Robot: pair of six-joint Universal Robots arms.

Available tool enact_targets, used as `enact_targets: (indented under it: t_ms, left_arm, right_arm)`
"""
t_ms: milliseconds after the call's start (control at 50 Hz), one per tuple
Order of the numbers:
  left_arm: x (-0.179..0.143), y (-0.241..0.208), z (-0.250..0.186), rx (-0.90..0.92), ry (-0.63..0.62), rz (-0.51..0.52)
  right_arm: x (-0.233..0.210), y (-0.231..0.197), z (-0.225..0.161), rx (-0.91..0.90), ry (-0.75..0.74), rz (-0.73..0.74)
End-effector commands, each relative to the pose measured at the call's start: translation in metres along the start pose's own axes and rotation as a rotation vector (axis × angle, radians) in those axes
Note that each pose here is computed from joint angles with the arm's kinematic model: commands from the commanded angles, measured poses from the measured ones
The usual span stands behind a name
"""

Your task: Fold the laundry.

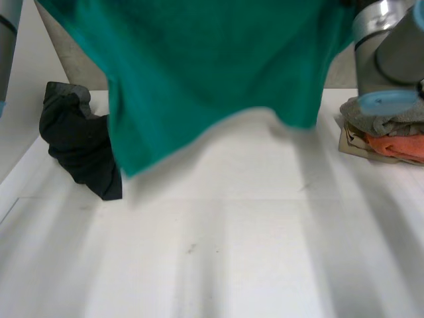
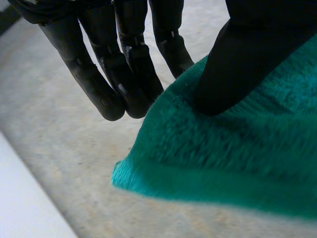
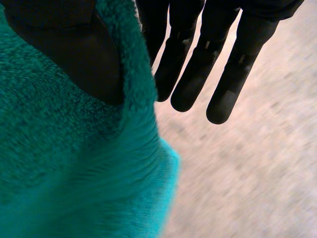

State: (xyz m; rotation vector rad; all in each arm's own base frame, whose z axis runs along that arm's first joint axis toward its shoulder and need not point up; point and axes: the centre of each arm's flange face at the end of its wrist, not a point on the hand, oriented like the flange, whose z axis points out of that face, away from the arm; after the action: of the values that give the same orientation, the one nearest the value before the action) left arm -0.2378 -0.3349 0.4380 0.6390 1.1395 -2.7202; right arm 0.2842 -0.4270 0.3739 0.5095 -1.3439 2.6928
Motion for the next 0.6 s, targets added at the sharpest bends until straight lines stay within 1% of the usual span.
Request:
enact_targets:
  t_ms: [20,80,140,160,180,240,260,340,440,500,600]
  left_arm:
    - [0.010,0.017,0.008,-0.022,-0.037,-0.006]
    - [0.020,0.030,0.002,-0.055,-0.008,-0.001]
    - [0.040,0.062,-0.017,-0.150,0.067,0.014]
    - [0.047,0.071,-0.025,-0.180,0.091,0.018]
    - [0.060,0.088,-0.042,-0.235,0.144,0.030]
    - [0.080,0.110,-0.067,-0.286,0.221,0.052]
    - [0.091,0.125,-0.083,-0.319,0.264,0.070]
    - [0.111,0.156,-0.117,-0.395,0.345,0.092]
    - [0.115,0.167,-0.134,-0.456,0.377,0.098]
    - [0.114,0.166,-0.138,-0.479,0.388,0.092]
    - [0.109,0.159,-0.139,-0.500,0.392,0.086]
  right_arm:
    - [0.008,0.007,-0.020,-0.085,-0.063,-0.008]
    - [0.002,0.025,-0.035,-0.164,-0.117,0.002]
    - [-0.014,0.053,-0.063,-0.283,-0.222,0.014]
    - [-0.018,0.059,-0.071,-0.313,-0.253,0.018]
    - [-0.028,0.072,-0.088,-0.379,-0.317,0.031]
    - [-0.039,0.096,-0.117,-0.501,-0.403,0.047]
    - [-0.046,0.109,-0.135,-0.574,-0.451,0.051]
    - [-0.057,0.138,-0.173,-0.734,-0.550,0.027]
    - [-0.062,0.151,-0.196,-0.847,-0.652,-0.036]
    - [-0.059,0.150,-0.198,-0.884,-0.697,-0.083]
    - [-0.048,0.141,-0.189,-0.921,-0.707,-0.078]
